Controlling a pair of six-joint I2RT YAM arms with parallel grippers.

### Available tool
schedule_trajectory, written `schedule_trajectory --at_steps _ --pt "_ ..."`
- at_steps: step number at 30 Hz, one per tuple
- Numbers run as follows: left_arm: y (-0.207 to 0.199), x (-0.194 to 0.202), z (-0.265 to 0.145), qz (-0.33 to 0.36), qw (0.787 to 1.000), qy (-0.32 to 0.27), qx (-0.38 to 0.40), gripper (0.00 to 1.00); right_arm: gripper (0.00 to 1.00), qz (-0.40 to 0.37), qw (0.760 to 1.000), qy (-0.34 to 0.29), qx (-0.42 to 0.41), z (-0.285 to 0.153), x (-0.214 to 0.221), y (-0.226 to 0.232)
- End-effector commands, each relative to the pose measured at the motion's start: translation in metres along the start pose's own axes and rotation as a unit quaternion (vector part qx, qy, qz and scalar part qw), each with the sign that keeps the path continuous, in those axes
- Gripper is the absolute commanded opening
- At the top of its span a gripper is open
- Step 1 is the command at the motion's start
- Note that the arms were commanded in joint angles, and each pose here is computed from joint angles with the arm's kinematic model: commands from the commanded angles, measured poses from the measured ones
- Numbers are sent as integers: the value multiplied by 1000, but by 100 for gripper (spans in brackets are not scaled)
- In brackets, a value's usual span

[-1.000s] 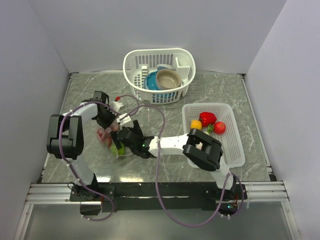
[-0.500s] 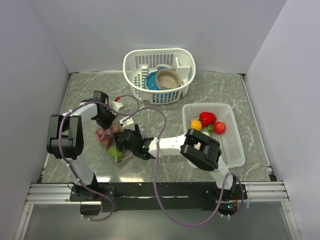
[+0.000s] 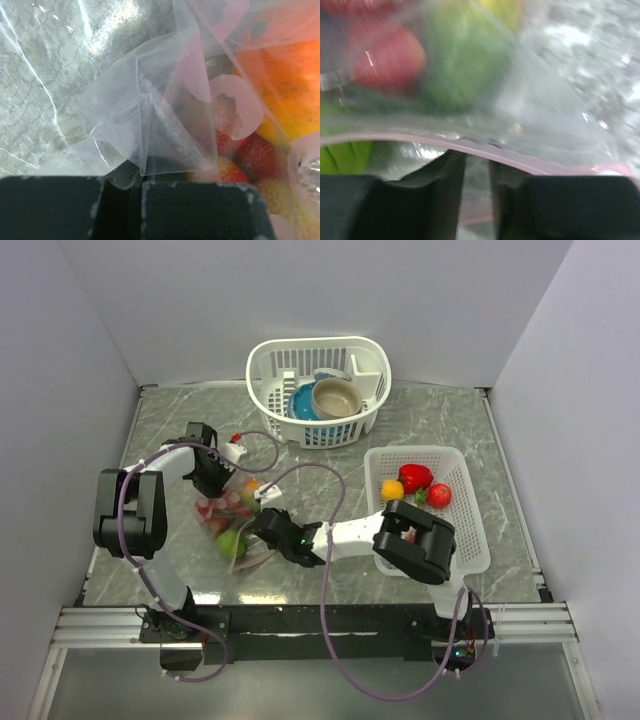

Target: Open the zip-top bag and remove the fake food

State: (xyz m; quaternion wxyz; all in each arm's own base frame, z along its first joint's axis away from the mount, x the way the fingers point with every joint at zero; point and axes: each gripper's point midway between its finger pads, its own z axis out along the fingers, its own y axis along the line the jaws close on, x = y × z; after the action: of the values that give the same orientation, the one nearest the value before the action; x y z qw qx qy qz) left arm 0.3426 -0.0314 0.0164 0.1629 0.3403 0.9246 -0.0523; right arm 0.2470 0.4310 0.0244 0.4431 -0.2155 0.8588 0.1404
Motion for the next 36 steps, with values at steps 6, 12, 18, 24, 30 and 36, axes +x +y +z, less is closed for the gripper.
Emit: schedule_trajectory --at_steps 6,12,18,24,30,36 --pt "-25 38 13 -22 996 72 55 1 26 5 998 -56 -13 -50 -32 -11" --pt "-23 33 11 -28 996 63 51 1 63 -32 996 -50 -60 -36 -27 16" --pt "-21 27 13 -32 996 62 56 1 52 -50 994 -57 -75 -21 -24 34" --pt "-20 27 14 -31 996 66 57 1 60 -60 993 -68 -81 -5 -32 48" --pt "-24 32 15 -27 995 74 64 1 82 -64 992 -86 -70 9 -43 53" --pt "-30 39 17 -17 993 89 81 1 83 -57 991 -98 -67 21 -57 43"
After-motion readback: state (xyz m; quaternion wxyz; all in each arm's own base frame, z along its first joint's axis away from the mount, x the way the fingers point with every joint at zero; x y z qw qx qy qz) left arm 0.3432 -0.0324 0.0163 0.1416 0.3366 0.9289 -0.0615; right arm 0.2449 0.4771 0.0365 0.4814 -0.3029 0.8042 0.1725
